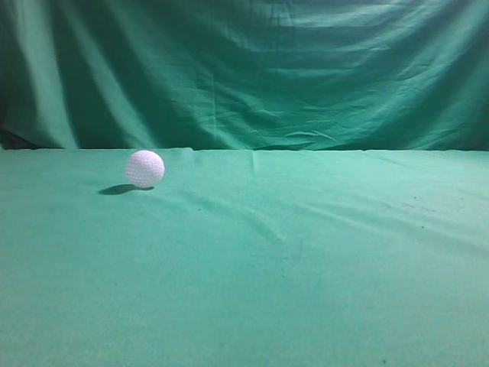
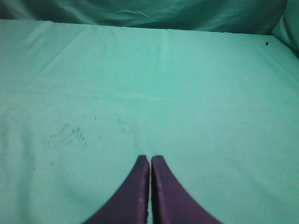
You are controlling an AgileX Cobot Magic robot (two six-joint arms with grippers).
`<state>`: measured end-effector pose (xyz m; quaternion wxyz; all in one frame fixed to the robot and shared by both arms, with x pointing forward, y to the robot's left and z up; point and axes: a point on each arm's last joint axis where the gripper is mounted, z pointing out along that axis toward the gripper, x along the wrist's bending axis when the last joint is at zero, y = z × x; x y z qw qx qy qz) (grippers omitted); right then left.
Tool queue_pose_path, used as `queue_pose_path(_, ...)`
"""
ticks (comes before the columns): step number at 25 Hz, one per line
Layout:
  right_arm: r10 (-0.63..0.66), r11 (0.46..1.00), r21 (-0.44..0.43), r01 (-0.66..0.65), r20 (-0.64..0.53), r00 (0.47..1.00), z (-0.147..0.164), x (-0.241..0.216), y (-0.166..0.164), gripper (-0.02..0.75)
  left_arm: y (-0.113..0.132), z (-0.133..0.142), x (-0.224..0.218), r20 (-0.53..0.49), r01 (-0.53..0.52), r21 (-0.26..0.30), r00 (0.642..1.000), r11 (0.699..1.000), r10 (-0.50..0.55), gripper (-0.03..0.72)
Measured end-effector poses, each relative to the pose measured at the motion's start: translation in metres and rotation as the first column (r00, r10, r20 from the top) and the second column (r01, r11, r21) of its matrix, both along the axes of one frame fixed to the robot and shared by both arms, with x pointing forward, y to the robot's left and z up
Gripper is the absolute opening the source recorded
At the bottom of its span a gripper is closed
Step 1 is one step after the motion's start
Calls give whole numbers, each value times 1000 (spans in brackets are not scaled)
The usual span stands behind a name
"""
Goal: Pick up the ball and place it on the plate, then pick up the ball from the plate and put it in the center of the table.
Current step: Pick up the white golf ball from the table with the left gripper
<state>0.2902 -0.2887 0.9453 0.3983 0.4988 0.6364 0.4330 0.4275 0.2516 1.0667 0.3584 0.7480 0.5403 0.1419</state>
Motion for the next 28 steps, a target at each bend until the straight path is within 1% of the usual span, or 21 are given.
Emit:
queue_pose_path(3, 0, 1000, 0, 0, 0, 1000, 0, 0, 0, 0, -14, 5, 14, 13, 53, 4, 999, 999, -53, 0)
queue_pose_path(6, 0, 1000, 0, 0, 0, 1000, 0, 0, 0, 0, -35, 6, 28, 42, 117, 14, 992, 993, -118, 0)
queue_pose_path(7, 0, 1000, 0, 0, 0, 1000, 0, 0, 0, 0, -43, 5, 33, 45, 145, 26, 988, 989, -147, 0)
queue_pose_path(9, 0, 1000, 0, 0, 0, 1000, 0, 0, 0, 0, -60, 1, 44, 36, 210, 72, 976, 975, -213, 0)
queue_pose_path(11, 0, 1000, 0, 0, 0, 1000, 0, 0, 0, 0, -75, -6, 58, 6, 248, 109, 968, 963, -251, 0)
queue_pose_path(15, 0, 1000, 0, 0, 0, 1000, 0, 0, 0, 0, -93, -21, 92, -85, 245, 165, 968, 955, -234, 0)
queue_pose_path(17, 0, 1000, 0, 0, 0, 1000, 0, 0, 0, 0, -99, -26, 109, -121, 259, 199, 964, 945, -238, 0)
queue_pose_path(21, 0, 1000, 0, 0, 0, 1000, 0, 0, 0, 0, -110, -42, 137, -177, 280, 238, 954, 930, -242, 0)
queue_pose_path(22, 0, 1000, 0, 0, 0, 1000, 0, 0, 0, 0, -112, -48, 143, -189, 283, 241, 952, 928, -241, 48)
queue_pose_path(23, 0, 1000, 0, 0, 0, 1000, 0, 0, 0, 0, -114, -52, 147, -194, 285, 244, 951, 927, -241, 48)
queue_pose_path(24, 0, 1000, 0, 0, 0, 1000, 0, 0, 0, 0, -116, -57, 151, -206, 287, 247, 949, 926, -239, 137)
queue_pose_path(25, 0, 1000, 0, 0, 0, 1000, 0, 0, 0, 0, -117, -63, 155, -216, 290, 251, 947, 924, -238, 203)
queue_pose_path(27, 0, 1000, 0, 0, 0, 1000, 0, 0, 0, 0, -119, -72, 160, -217, 287, 252, 947, 924, -235, 360)
queue_pose_path(28, 0, 1000, 0, 0, 0, 1000, 0, 0, 0, 0, -120, -76, 163, -216, 282, 252, 949, 926, -231, 452)
